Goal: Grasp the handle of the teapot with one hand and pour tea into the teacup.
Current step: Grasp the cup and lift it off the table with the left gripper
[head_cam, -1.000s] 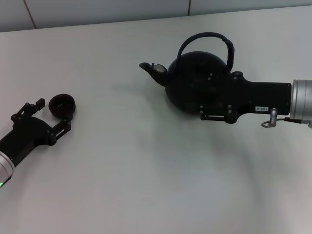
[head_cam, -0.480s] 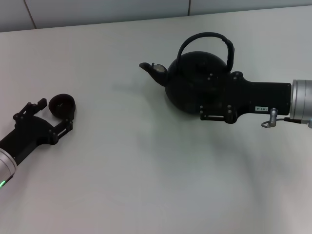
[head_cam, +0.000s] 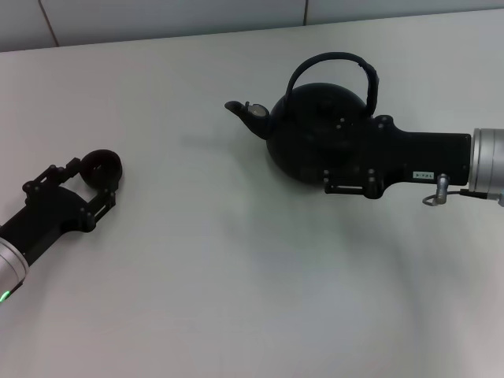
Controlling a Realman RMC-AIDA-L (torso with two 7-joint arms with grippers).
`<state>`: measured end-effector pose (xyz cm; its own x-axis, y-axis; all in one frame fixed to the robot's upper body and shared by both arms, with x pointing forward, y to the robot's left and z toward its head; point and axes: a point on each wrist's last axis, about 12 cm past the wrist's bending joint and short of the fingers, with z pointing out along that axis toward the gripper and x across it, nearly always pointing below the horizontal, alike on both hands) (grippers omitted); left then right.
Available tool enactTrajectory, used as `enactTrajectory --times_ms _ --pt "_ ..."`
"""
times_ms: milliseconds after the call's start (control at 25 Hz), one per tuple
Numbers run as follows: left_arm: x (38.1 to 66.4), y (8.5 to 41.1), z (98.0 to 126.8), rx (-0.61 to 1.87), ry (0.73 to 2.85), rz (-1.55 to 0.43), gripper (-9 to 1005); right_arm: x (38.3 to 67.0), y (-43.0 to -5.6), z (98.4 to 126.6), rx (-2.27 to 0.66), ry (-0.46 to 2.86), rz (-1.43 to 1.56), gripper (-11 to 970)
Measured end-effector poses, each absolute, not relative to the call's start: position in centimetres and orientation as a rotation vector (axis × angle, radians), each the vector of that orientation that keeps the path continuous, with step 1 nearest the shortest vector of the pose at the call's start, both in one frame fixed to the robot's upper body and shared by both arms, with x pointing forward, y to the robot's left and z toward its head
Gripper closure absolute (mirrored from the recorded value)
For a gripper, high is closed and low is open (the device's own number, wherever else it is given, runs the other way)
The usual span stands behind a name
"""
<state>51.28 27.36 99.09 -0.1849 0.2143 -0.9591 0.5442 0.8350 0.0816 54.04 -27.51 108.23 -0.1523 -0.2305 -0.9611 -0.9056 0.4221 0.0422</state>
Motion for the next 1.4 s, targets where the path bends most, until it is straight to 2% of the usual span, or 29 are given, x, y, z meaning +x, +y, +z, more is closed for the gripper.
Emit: enactTrajectory --times_ms 40,440,760,1400 --pt "51.3 27.3 99.1 0.583 1.76 -0.331 356 54.1 -27.5 108.2 -1.01 1.646 0.815 298" --pt "51.2 26.9 99.7 0.589 1.705 -0.371 355 54.1 -27.6 108.2 -1.008 1.649 0.809 296" --pt "50.8 25.4 100.4 0.682 1.638 -0.505 355 54.2 -27.5 108.3 -1.017 1.641 0.805 295" --pt "50.3 24.0 100.4 0.787 1.615 -0.59 356 54.2 -27.2 108.1 -1.019 1.643 0.819 295"
